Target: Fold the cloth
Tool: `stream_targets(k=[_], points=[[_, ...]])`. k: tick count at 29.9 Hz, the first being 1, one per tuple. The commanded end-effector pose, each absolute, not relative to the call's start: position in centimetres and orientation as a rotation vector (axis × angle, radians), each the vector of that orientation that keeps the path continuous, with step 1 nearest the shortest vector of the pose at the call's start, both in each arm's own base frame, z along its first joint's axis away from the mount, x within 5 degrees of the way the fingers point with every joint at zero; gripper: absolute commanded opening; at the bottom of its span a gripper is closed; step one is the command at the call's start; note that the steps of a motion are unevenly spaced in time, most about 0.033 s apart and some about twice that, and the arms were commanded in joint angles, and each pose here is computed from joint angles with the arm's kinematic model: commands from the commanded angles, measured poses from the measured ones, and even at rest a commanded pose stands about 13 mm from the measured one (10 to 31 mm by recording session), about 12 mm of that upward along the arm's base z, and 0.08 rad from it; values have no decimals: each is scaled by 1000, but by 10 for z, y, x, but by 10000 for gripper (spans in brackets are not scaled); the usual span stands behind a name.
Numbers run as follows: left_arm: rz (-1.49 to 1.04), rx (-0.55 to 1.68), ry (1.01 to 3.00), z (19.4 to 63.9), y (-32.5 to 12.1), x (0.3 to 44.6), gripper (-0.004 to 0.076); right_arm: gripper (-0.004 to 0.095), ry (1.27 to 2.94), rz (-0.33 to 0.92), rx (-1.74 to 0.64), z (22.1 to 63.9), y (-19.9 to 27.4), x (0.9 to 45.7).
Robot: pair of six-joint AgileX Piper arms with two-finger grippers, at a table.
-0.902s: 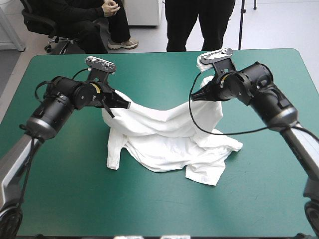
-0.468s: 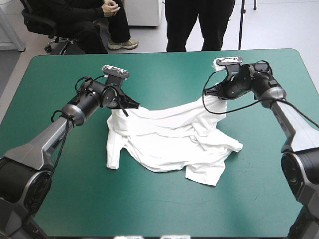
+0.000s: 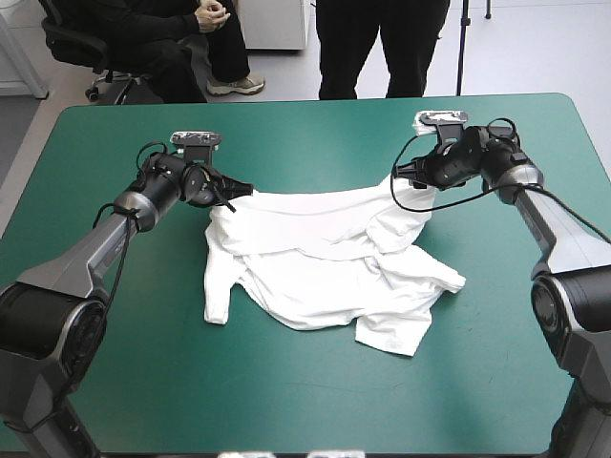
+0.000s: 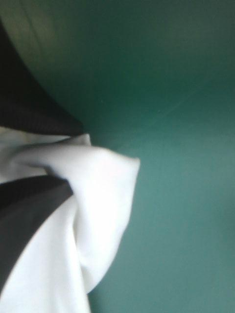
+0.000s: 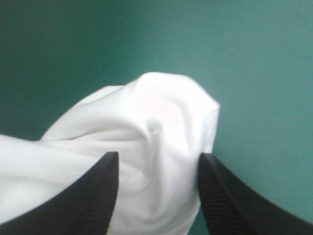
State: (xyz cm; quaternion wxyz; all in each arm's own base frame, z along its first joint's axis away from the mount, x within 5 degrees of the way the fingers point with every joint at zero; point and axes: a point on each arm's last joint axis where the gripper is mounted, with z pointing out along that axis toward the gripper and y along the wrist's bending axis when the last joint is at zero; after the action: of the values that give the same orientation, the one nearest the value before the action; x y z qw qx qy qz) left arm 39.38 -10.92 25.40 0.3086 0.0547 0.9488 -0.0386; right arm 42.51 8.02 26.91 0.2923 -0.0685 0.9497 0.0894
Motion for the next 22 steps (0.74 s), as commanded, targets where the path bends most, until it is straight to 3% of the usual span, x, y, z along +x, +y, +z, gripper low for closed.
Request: stream_targets(k=[1,3,5,14,22], points=[[-143,163,2467,295,-104,388,452,619,2443,236,-228,310,77,420],[-76,264,2524,307,-98,383,568,603,2436,230,-248,323,75,417],[-22,303,2523,326,-94,378,606,574,2414,229,-249,337,73,413],[0,302,2278,434,-71,304,576,513,2367,132,-326,409,59,353],[-14,284,2126,480,-52,232,526,509,2346,142,-337,445,52,296]])
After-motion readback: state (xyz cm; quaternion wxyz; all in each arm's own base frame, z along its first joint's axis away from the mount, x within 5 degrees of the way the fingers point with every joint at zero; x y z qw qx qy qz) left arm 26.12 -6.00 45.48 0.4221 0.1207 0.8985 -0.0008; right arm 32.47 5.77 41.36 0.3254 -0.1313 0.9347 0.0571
